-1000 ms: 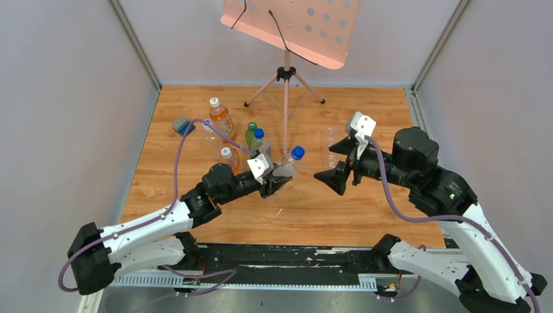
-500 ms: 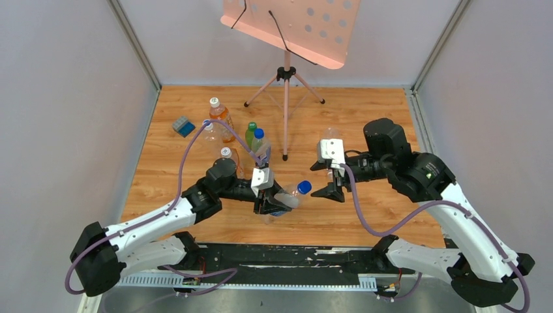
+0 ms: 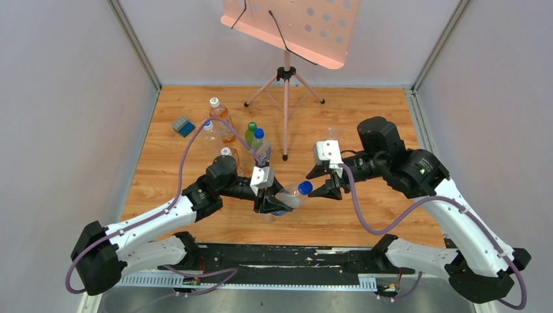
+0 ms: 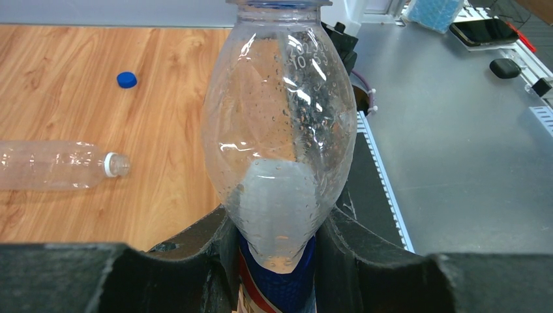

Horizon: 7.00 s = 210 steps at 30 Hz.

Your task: Screw on the bottle caps

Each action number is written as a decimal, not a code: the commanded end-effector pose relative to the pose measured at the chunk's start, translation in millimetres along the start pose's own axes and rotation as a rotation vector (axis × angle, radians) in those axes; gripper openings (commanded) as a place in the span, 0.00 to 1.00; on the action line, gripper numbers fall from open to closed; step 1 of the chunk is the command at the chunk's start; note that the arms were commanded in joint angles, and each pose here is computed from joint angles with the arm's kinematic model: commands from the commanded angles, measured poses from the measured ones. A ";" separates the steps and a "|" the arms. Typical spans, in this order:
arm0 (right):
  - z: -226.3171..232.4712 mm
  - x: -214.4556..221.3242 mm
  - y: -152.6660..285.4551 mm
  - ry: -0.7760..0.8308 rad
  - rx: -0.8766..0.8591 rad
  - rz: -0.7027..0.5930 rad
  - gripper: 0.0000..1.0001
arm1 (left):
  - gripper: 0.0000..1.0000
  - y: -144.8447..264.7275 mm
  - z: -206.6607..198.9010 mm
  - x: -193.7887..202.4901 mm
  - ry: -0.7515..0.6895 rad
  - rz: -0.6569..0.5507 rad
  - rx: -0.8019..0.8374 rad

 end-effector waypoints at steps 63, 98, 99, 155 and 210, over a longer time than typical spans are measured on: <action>12.9 14.7 -3.2 -0.007 -0.022 -0.014 0.59 | 0.10 -14.7 -0.6 -11.0 -0.059 0.054 -0.098; -45.3 17.1 -9.0 -1.119 0.508 0.069 0.87 | 0.07 -6.1 77.9 -11.5 -0.348 -0.105 -0.819; -43.6 17.2 -3.1 -1.038 0.521 0.077 0.90 | 0.07 -5.1 79.2 -11.8 -0.333 -0.102 -0.808; 25.7 46.5 5.0 -0.028 0.047 0.103 0.42 | 0.11 -28.5 34.8 -19.1 -0.174 0.137 -0.078; 13.3 41.5 25.1 0.067 0.219 0.113 0.71 | 0.06 -34.1 34.1 -20.0 -0.171 0.169 -0.086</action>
Point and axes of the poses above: each gripper's point midway between its finger pads, its own y axis back along the fingers, its own z axis along the line the jaws close on, x = y × z, the point moved 7 cm from there along y, back along the fingers, and after that the axes turned 15 degrees about y, right-handed, at the moved point
